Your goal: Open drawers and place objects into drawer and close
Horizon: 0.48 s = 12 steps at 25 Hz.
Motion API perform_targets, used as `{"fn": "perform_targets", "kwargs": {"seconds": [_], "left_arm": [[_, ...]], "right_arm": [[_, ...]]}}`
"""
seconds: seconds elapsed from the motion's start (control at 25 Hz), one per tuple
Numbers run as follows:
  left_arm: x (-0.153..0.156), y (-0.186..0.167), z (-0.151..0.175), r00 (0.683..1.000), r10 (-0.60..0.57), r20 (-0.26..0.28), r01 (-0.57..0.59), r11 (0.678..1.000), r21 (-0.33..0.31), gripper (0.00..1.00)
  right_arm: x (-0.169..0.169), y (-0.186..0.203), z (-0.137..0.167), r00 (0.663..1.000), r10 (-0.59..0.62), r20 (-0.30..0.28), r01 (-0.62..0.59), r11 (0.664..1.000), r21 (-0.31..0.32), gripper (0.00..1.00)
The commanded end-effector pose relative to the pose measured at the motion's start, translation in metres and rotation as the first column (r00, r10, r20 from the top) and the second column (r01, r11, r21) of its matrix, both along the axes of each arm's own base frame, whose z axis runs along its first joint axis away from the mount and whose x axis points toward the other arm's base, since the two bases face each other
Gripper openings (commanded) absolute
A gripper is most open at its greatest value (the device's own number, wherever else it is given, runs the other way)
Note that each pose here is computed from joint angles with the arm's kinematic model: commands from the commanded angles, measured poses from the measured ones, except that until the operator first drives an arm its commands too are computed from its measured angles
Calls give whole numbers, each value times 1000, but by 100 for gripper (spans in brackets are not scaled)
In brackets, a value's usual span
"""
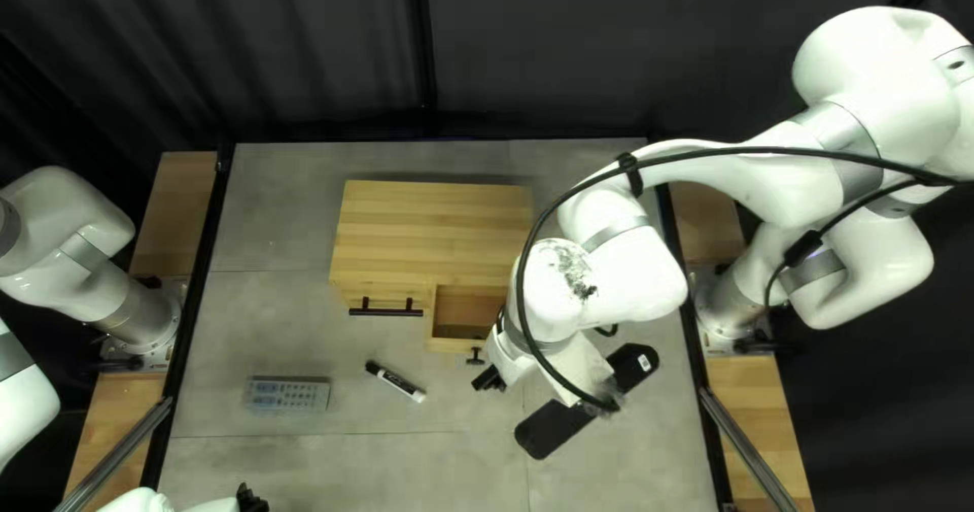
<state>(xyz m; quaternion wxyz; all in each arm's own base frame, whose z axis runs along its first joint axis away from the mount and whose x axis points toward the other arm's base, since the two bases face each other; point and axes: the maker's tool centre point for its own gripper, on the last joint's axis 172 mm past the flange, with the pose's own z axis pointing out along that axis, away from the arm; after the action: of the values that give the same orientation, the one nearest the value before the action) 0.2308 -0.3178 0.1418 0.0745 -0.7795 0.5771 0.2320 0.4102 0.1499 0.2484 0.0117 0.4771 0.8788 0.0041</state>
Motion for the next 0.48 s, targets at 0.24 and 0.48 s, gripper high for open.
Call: {"fn": "perform_targets", "kwargs": {"seconds": [0.24, 0.48], "left_arm": [[0, 0, 0, 1000, 0, 0, 0, 1000, 0, 100], [0, 0, 0, 1000, 0, 0, 0, 1000, 0, 100]], "right_arm": [[-14, -80, 10, 786, -618, -11, 615, 780, 119, 100], [-12, -92, 23, 448, -894, -13, 890, 445, 95, 100]]}}
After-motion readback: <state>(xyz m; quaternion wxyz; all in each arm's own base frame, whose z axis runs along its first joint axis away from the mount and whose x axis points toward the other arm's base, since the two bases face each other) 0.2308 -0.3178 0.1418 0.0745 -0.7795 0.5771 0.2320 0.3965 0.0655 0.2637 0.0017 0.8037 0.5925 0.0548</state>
